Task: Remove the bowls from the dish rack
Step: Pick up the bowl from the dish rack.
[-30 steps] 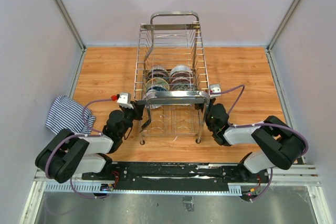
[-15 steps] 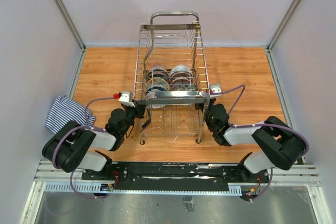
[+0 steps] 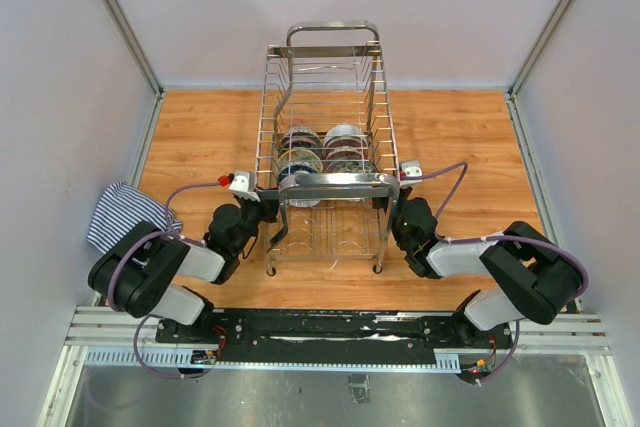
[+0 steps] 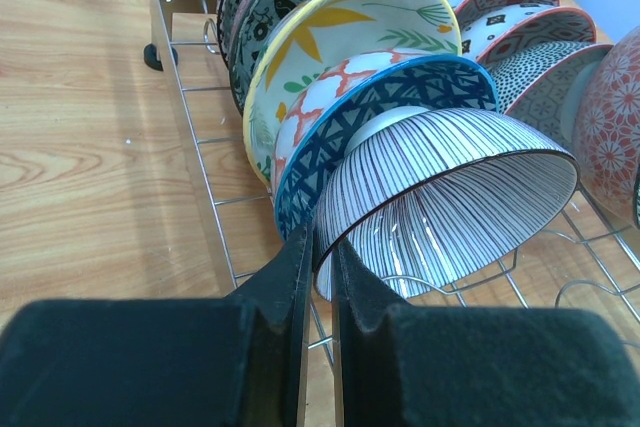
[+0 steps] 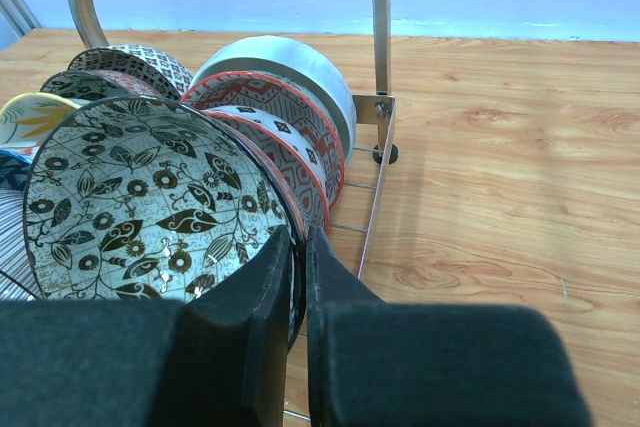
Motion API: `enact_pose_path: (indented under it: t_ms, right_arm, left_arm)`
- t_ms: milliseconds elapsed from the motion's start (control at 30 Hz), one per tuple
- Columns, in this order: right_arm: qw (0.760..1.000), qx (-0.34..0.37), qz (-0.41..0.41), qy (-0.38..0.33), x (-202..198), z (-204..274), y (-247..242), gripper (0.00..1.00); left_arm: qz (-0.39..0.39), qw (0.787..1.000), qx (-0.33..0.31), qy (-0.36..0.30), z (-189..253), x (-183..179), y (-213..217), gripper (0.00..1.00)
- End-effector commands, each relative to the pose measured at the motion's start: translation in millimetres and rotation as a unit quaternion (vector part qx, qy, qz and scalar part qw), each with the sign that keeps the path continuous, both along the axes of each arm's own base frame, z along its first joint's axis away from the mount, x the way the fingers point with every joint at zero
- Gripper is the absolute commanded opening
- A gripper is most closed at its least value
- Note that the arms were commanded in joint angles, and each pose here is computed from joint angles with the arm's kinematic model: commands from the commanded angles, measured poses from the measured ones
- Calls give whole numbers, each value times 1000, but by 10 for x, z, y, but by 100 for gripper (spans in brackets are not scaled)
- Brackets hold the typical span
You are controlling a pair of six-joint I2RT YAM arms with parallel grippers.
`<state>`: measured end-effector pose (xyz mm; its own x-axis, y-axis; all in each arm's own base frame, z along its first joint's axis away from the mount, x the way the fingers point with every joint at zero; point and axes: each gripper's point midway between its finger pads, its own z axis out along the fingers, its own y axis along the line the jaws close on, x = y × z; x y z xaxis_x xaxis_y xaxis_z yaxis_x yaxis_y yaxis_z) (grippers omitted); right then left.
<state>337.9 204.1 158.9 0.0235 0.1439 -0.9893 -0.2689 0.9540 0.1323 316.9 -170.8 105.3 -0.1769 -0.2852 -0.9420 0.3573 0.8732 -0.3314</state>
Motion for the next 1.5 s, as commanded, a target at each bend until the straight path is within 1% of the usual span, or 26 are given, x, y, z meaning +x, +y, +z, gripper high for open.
enact_pose_path:
  t_ms: [0, 367, 800, 1233, 1467]
  right_arm:
    - [996, 59, -31, -52, 52, 388, -153, 5]
    - [997, 59, -30, -48, 61, 363, -146, 5]
    - [997, 59, -31, -48, 69, 357, -158, 5]
    - [997, 61, -31, -47, 76, 346, -155, 5]
    - [997, 61, -31, -47, 78, 349, -160, 5]
  left_arm:
    - [-7, 993, -62, -96, 625, 117, -113, 0]
    - [12, 992, -81, -99, 621, 146, -83, 0]
    - [18, 986, -114, -118, 677, 70, -73, 0]
    - [40, 984, -119, -125, 716, 79, -14, 1]
    - [39, 984, -120, -127, 733, 94, -34, 0]
